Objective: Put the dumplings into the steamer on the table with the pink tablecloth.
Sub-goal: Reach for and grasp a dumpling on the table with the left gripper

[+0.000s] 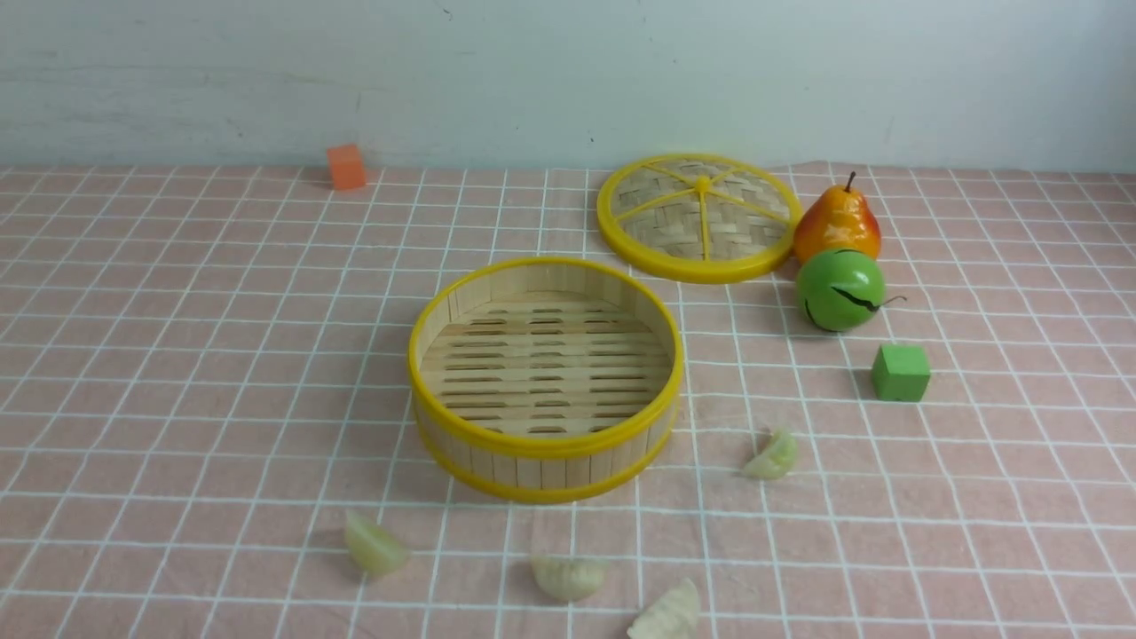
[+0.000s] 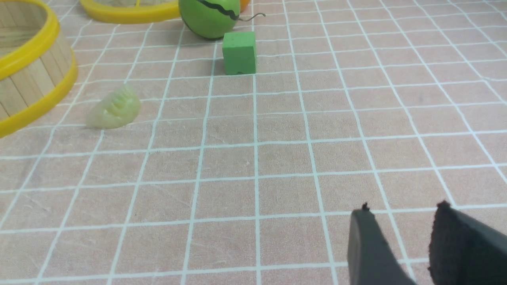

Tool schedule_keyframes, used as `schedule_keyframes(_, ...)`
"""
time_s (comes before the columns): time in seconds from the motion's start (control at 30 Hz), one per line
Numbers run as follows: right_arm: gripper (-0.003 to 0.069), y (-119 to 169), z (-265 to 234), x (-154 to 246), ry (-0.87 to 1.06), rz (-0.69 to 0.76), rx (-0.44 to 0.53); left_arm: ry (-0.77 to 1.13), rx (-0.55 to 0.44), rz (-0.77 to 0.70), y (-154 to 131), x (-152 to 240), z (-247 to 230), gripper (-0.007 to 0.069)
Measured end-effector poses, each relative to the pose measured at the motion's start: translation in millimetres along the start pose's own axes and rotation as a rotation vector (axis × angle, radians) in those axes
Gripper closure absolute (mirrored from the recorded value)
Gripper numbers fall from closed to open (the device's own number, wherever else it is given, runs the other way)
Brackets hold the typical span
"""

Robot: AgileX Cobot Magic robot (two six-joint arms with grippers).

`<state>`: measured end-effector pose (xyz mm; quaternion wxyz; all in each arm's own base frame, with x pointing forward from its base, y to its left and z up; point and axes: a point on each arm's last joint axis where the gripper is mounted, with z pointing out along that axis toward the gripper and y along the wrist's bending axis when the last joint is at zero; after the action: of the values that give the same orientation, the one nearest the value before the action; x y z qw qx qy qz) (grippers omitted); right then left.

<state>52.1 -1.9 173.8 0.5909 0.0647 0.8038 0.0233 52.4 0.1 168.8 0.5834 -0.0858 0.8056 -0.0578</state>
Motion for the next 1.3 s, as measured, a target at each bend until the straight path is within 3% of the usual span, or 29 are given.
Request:
schedule_keyframes(0.77,0.042,0,0,0,0.0,0.0,0.0,-0.023,0.007,-0.021,-1,-2,0,0.0388)
schedule_keyframes(0.8,0.042,0,0,0,0.0,0.0,0.0,-0.036,0.026,-0.094,-2,-3,0,0.0388)
schedule_keyframes(0.9,0.042,1,0,0,0.001,0.027,-0.008,-0.06,0.122,-0.502,-9,-8,-1,0.0388)
schedule_keyframes(0.93,0.042,2,0,0,0.003,0.096,-0.025,-0.056,0.177,-0.77,-13,-10,-1,0.0388)
schedule_keyframes(1.03,0.042,8,0,0,0.019,0.372,-0.089,-0.036,0.283,-1.263,-17,-17,-3,0.0388)
schedule_keyframes(1.07,0.042,9,0,0,0.022,0.397,-0.095,-0.035,0.288,-1.286,-18,-17,-3,0.0388)
schedule_keyframes(1.1,0.042,14,-1,0,0.051,0.65,-0.152,-0.034,0.32,-1.42,-18,-19,-4,0.0387)
schedule_keyframes(1.13,0.042,15,-1,0,0.056,0.679,-0.158,-0.034,0.322,-1.427,-18,-20,-4,0.0387)
schedule_keyframes(1.17,0.042,19,-2,0,0.084,0.882,-0.203,-0.038,0.332,-1.451,-18,-20,-4,0.0387)
schedule_keyframes(1.3,0.042,24,-2,-1,0.123,1.109,-0.258,-0.051,0.336,-1.44,-18,-21,-4,0.0387)
